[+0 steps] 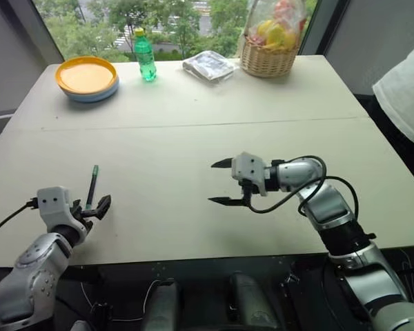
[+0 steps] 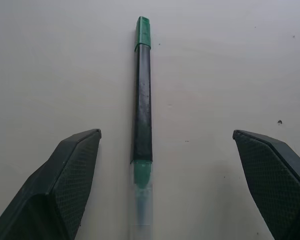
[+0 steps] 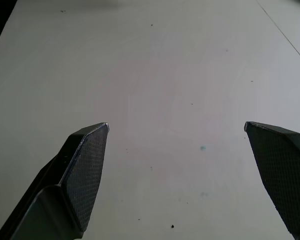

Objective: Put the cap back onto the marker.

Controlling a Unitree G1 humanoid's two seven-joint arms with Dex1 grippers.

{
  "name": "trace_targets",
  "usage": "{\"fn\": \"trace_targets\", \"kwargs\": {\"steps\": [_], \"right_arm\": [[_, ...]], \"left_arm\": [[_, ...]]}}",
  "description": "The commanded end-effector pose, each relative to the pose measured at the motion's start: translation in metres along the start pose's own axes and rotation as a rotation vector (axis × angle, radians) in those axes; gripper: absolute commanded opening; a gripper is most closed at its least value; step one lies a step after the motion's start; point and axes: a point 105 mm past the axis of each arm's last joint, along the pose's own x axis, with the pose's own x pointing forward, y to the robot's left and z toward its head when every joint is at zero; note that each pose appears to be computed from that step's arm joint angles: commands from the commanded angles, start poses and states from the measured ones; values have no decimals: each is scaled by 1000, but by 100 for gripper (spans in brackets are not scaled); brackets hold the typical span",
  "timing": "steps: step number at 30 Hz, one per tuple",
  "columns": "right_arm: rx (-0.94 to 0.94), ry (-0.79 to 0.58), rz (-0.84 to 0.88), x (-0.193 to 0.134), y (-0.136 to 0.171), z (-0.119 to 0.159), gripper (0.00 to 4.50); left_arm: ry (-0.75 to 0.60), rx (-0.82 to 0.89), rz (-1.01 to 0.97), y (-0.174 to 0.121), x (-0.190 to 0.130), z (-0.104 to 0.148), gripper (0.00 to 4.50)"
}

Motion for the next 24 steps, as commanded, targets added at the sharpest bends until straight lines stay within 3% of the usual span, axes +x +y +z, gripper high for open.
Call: {"fn": "trace_targets", "kwargs": {"steps": [1,9,24], "right_arm": [[-48,-48,15,-8,-9,23,450],[-70,-44,72,-15,-22,31,450],[-95,-107,67,-37,-53,55,450]], "left_arm": [[-141,42,29,-13,-23,30,442],[-216,36,125,-38,-74,33,442],[-204,41,169,-40,-98,19,442]]}}
